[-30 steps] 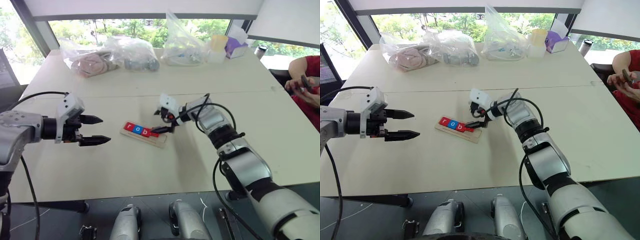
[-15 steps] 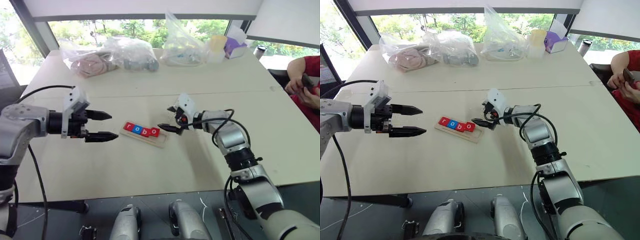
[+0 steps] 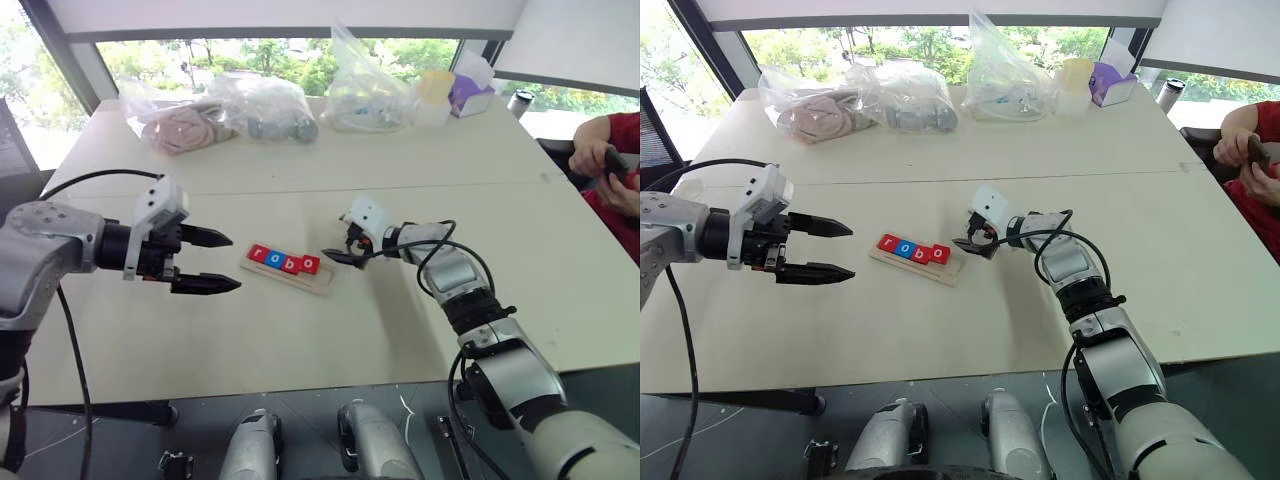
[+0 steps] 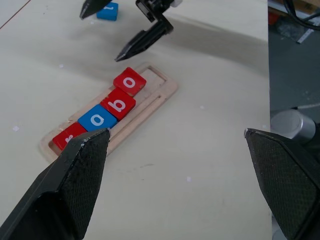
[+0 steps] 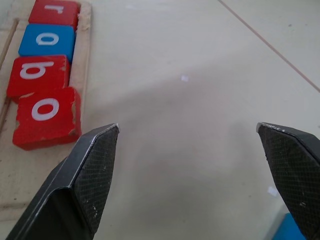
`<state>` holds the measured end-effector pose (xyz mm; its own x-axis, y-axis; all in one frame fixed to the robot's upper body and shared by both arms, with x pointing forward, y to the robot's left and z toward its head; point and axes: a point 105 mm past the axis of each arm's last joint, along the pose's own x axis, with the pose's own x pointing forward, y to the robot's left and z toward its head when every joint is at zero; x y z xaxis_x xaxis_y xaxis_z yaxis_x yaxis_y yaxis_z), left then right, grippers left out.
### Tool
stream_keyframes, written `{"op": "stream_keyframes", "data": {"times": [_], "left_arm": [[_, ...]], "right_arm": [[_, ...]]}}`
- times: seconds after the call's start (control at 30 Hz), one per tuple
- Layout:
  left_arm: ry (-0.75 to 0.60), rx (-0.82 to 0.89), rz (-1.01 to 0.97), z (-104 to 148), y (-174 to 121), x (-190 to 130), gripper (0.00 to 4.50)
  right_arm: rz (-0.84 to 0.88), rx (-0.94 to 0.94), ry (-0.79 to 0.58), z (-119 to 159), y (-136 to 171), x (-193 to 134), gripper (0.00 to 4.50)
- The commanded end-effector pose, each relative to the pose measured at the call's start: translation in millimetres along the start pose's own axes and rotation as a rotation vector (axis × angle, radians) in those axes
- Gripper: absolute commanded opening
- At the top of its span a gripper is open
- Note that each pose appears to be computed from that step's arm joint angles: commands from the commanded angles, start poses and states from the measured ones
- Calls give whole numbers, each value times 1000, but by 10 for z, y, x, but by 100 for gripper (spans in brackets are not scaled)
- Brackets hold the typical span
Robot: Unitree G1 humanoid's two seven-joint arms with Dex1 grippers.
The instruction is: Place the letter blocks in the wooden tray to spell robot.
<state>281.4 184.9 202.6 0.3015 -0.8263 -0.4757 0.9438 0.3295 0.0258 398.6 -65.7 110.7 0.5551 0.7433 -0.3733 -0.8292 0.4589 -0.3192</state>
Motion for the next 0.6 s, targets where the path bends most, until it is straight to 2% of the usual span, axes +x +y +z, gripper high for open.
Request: {"op": "stream_keyframes", "data": {"times": [0.03,0.23,0.37,0.4,0.5,0.6], "left_arm": [[-11,6,41,4,60,-60,450],[-13,-8,58,-37,91,-68,450],[-13,-9,61,-49,103,-64,450],[-13,-8,61,-49,102,-64,450],[-23,9,81,-16,127,-56,450],[-58,42,93,100,126,-29,450]], "right_arm": [[42,-29,-64,194,59,13,447],[78,-19,-70,195,151,20,447],[35,-39,-92,259,85,-36,447],[6,-49,-89,264,36,-54,447],[-208,-29,-106,352,-367,-296,447],[-385,162,-178,361,-616,-662,447]]}}
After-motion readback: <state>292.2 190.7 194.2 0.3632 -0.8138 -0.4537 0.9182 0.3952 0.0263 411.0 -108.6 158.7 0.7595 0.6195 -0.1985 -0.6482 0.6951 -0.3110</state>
